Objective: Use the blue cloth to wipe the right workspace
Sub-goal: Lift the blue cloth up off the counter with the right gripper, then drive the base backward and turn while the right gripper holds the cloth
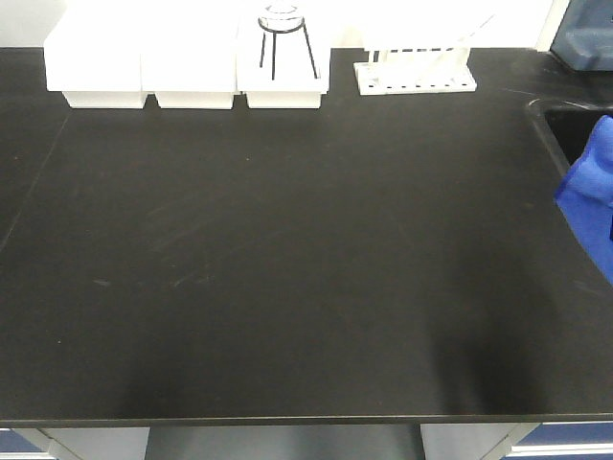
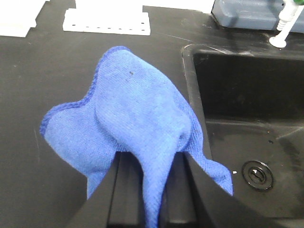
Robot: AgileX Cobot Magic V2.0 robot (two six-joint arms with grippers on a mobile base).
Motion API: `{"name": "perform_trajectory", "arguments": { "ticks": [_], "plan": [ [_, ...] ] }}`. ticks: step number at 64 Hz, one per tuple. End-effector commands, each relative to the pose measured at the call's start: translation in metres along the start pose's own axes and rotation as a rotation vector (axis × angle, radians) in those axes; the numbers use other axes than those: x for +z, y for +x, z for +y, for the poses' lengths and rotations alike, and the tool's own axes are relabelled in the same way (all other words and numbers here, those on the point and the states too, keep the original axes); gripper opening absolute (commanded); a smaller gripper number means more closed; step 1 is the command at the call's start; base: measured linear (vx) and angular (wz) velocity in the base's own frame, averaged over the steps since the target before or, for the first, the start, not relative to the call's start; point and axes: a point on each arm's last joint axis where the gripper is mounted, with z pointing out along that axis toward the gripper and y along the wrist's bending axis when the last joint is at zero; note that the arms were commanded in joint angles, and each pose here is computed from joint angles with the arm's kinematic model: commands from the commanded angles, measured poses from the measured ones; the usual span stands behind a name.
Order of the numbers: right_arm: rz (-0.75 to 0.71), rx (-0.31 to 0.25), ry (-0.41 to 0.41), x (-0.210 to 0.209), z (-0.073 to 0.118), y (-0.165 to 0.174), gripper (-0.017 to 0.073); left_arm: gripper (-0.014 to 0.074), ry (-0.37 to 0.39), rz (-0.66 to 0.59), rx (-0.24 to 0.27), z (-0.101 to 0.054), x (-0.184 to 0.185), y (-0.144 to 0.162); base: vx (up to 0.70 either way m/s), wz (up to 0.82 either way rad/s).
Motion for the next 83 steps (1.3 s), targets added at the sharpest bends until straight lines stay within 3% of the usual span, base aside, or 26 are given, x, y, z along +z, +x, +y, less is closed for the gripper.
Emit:
{"name": "perform_trajectory", "arguments": {
  "ticks": [1, 83],
  "plan": [
    [-0.119, 0.002, 0.018, -0.0069, -0.0026, -0.0166, -0.0004, -0.0006, 0.015, -0.064, -0.015, -0.0003, 0.0004, 0.0023, 0.0, 0.0],
    [-0.117, 0.002, 0.017, -0.0069, -0.0026, -0.0165, -0.0004, -0.0006, 0.014, -0.064, -0.015, -0.0002, 0.0004, 0.0023, -0.08, 0.02]
  ]
}}
